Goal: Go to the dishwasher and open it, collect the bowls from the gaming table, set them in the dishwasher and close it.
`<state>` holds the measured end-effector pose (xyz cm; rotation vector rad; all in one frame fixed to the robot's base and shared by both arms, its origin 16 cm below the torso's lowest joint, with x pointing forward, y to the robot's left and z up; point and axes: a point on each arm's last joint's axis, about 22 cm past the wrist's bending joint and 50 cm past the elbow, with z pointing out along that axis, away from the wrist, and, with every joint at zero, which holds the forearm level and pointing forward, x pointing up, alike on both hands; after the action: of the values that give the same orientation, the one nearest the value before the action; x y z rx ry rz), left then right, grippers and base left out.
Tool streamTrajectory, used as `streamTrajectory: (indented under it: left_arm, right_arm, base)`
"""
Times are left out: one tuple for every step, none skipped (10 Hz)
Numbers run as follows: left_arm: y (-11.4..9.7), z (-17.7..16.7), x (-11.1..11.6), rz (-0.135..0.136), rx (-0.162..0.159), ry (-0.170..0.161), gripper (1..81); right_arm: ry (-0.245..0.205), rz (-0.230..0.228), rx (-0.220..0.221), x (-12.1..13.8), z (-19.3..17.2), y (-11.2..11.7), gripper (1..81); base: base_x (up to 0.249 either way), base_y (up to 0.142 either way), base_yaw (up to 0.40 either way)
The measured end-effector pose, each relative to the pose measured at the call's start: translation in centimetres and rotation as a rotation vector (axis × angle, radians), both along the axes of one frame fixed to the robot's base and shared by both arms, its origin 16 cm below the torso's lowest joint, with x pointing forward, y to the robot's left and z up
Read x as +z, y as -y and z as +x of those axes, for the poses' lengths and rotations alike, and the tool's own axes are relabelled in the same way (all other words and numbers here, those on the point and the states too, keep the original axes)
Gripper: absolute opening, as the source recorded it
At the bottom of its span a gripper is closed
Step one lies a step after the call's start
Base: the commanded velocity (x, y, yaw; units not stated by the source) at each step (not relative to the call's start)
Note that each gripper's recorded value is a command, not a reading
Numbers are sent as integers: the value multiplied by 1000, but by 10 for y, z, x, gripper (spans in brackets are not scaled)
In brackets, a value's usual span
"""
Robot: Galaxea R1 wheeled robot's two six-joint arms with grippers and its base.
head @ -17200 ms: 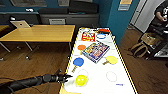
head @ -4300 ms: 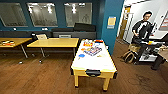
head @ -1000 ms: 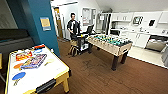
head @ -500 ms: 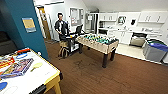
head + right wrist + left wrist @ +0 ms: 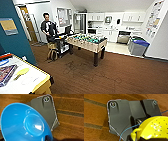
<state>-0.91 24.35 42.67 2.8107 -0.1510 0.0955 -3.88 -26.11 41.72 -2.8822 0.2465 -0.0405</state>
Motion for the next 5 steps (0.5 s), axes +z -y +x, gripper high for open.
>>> streamTrajectory:
  left_arm:
    - [0, 0, 0, 0, 0, 0, 10]
    - [0, 2, 0, 1, 0, 2, 10]
    - [0, 3, 0, 0, 0, 3, 10]
    - [0, 2, 0, 2, -2, 0, 10]
    - [-1, 1, -1, 4, -4, -6, 10]
  right_arm:
    - [0, 1, 0, 0, 0, -1, 10]
    - [0, 2, 0, 0, 0, -1, 10]
    - [0, 0, 0, 0, 0, 0, 10]
    - [-1, 0, 0, 0, 0, 0, 10]
    - [0, 2, 0, 0, 0, -1, 10]
  base:
    - [0, 0, -325]
    - [0, 0, -331]
    - [0, 0, -332]
    - [0, 0, -333]
    - [0, 0, -334]
